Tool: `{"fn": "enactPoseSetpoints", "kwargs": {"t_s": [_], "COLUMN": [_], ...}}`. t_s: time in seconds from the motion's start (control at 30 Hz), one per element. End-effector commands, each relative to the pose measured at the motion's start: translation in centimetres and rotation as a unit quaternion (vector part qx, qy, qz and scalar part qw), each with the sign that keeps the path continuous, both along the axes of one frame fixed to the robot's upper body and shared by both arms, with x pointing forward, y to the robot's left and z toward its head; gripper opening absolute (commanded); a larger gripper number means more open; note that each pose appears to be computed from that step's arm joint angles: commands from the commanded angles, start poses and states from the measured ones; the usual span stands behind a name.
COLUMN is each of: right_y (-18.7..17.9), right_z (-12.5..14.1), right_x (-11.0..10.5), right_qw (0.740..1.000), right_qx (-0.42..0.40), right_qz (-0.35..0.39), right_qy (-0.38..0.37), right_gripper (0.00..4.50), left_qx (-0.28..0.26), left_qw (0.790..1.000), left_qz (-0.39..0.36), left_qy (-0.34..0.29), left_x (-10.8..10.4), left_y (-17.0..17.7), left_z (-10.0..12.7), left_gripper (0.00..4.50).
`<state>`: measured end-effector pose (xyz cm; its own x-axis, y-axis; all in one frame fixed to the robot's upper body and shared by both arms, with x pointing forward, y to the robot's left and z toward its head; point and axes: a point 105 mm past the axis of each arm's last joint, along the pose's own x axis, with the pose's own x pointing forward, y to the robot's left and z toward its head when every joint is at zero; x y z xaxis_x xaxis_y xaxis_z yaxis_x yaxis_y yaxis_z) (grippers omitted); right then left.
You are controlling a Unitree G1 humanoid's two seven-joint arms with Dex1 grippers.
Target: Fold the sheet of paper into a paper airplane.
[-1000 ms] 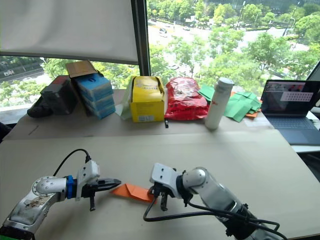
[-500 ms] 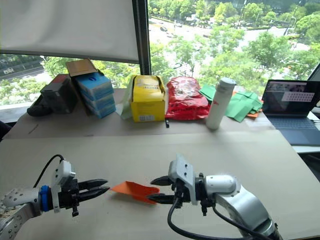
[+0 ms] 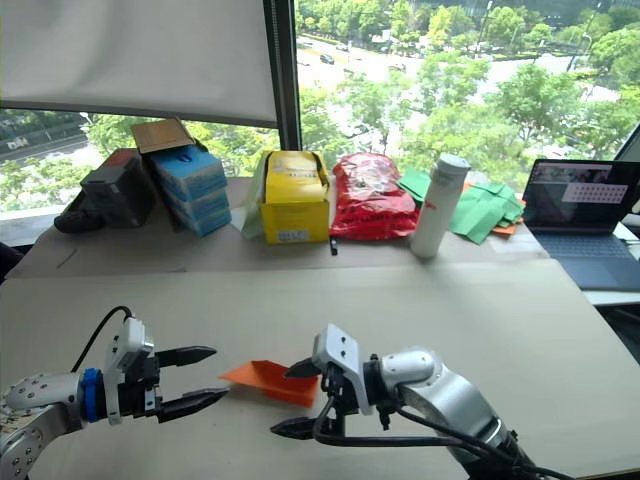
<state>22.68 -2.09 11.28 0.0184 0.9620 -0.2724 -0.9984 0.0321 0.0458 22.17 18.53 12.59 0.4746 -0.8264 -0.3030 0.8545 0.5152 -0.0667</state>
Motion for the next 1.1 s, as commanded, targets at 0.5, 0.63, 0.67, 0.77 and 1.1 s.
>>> {"fn": "enactPoseSetpoints", "kwargs": {"t_s": [0.5,0.63,0.67,0.77,1.1], "right_y": [1.0,1.5,1.8,2.3,3.4], "right_z": [2.0,2.5,2.8,3.5,4.0], "right_x": [4.4,5.0,5.2,5.4,4.4], "right_qw": [0.996,0.996,0.995,0.990,0.972], "right_qx": [0.047,0.007,-0.014,-0.058,-0.166], "right_qz": [-0.077,-0.072,-0.069,-0.056,-0.032], "right_qy": [0.011,-0.050,-0.077,-0.119,-0.162], "right_gripper": [4.50,4.50,4.50,4.50,4.50], "left_qx": [-0.002,-0.001,-0.001,-0.002,0.000], "left_qw": [1.000,1.000,1.000,1.000,1.000], "left_qz": [-0.007,-0.004,-0.003,-0.002,0.002], "left_qy": [-0.024,-0.024,-0.024,-0.026,-0.030], "left_x": [0.2,0.2,0.2,0.2,0.2], "left_y": [-1.0,-0.9,-0.9,-0.9,-2.0], "left_z": [1.1,0.9,0.9,0.9,1.4], "left_gripper": [4.47,4.47,4.47,4.47,4.47]}}
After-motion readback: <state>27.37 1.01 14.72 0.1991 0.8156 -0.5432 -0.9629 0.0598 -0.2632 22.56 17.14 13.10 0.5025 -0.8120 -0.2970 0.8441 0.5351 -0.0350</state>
